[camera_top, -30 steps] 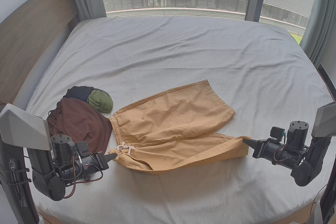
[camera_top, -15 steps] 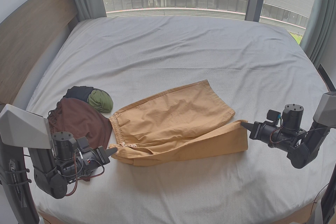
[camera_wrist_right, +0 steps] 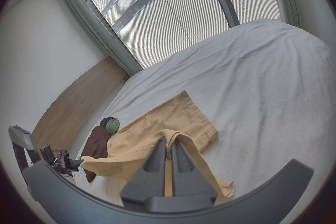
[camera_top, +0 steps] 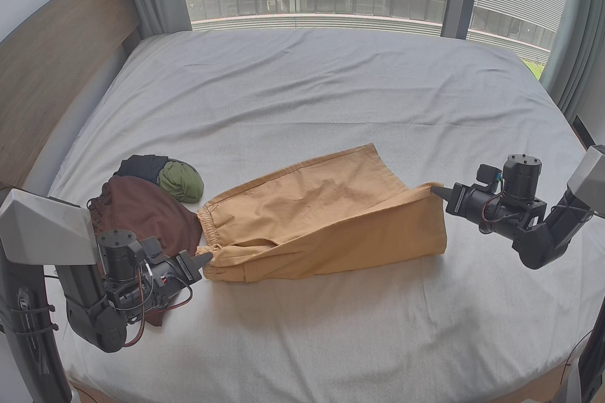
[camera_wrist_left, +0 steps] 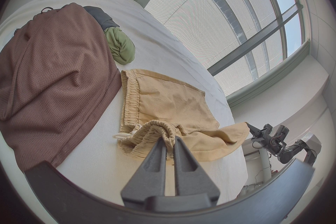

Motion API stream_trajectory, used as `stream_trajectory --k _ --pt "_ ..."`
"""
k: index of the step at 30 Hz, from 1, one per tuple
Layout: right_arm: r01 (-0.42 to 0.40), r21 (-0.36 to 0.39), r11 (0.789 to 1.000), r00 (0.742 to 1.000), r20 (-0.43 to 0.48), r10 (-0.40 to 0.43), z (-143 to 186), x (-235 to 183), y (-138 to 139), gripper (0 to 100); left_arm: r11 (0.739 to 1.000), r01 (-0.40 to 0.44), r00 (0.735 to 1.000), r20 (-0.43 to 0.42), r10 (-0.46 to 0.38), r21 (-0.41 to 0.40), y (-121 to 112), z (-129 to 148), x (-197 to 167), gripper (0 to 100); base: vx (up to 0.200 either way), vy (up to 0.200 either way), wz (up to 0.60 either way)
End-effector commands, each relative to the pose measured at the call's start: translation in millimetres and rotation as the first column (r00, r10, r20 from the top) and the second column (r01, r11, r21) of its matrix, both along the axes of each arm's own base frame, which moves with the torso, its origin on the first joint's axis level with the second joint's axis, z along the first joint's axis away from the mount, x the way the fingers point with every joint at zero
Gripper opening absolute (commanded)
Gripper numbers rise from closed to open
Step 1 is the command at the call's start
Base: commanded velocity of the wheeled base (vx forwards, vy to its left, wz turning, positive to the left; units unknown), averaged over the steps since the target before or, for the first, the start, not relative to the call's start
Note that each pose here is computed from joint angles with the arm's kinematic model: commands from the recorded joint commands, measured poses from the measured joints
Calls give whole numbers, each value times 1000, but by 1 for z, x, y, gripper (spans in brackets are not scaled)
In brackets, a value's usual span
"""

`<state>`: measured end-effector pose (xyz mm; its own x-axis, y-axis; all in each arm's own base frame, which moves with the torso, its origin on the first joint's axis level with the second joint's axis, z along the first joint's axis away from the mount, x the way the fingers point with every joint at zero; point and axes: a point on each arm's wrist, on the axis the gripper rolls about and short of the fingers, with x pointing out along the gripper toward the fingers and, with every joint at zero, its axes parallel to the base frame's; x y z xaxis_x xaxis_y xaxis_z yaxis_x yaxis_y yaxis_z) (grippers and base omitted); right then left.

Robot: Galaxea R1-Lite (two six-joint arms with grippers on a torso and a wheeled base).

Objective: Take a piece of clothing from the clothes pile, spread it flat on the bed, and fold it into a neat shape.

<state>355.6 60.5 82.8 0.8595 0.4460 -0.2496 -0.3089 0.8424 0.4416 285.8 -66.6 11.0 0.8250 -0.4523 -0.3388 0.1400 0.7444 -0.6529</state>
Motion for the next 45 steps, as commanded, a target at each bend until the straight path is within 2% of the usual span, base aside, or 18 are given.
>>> stream_trajectory --k 1,12,18,38,45 --pt "8 6 1000 999 40 -8 15 16 -1 0 1000 1 1000 2 -1 -1 -2 -2 2 0 0 0 0" --pt "1 3 1000 999 40 -1 40 46 6 0 999 -40 999 20 40 -29 -2 2 11 0 0 0 0" --pt "-2 1 1000 1000 26 2 42 64 10 0 995 -92 995 33 93 -46 -2 3 18 0 0 0 0" --pt "-15 4 1000 999 28 15 54 103 23 0 988 -141 989 33 143 -64 -1 -1 27 0 0 0 0" --pt "-13 1 1000 999 32 13 53 115 24 0 980 -176 982 49 181 -97 -1 4 34 0 0 0 0"
